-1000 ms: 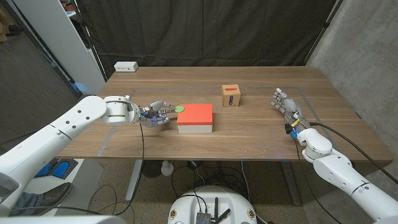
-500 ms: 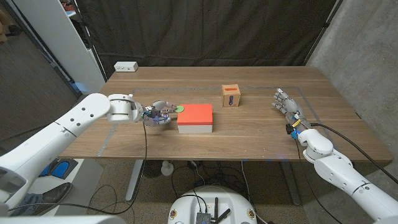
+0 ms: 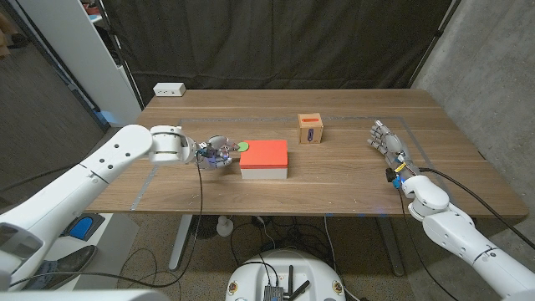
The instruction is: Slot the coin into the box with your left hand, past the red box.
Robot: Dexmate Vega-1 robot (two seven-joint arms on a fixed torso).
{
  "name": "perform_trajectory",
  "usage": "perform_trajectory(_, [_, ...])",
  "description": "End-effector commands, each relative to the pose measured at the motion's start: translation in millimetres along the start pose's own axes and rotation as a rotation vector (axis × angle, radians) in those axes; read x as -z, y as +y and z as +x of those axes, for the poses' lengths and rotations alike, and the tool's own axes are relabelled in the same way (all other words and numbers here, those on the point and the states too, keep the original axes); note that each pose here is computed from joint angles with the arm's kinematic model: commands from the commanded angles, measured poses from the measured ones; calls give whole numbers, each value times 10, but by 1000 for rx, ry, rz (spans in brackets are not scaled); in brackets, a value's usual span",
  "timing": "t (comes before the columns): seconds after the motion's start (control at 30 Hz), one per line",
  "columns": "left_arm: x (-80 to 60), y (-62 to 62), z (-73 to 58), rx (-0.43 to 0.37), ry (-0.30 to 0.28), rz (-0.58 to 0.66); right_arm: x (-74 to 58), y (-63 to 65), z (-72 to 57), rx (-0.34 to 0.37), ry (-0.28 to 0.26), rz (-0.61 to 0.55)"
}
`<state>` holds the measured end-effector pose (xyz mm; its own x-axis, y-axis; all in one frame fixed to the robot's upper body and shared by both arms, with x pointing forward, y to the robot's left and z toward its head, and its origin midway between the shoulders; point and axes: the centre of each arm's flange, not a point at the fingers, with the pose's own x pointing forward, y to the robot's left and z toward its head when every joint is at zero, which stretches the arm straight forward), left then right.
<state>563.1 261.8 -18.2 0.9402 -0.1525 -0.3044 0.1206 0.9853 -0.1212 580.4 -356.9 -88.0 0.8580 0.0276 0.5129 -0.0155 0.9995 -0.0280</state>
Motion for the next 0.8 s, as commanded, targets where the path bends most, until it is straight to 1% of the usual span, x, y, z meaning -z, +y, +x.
perform_trajectory(0.03, [-5, -25, -8, -30, -32, -40, 77, -68, -60, 21, 4, 10])
perform_trajectory(0.27, [27, -9, -7, -25, -56, -65, 36, -57, -49, 26, -5, 3])
perform_trajectory(0.4, [38, 6, -16, -7, -78, -78, -3, -50, -50, 31, -11, -6])
perform_trajectory(0.8, [22, 60, -91, 44, -153, -88, -75, -37, -157, 54, -18, -24])
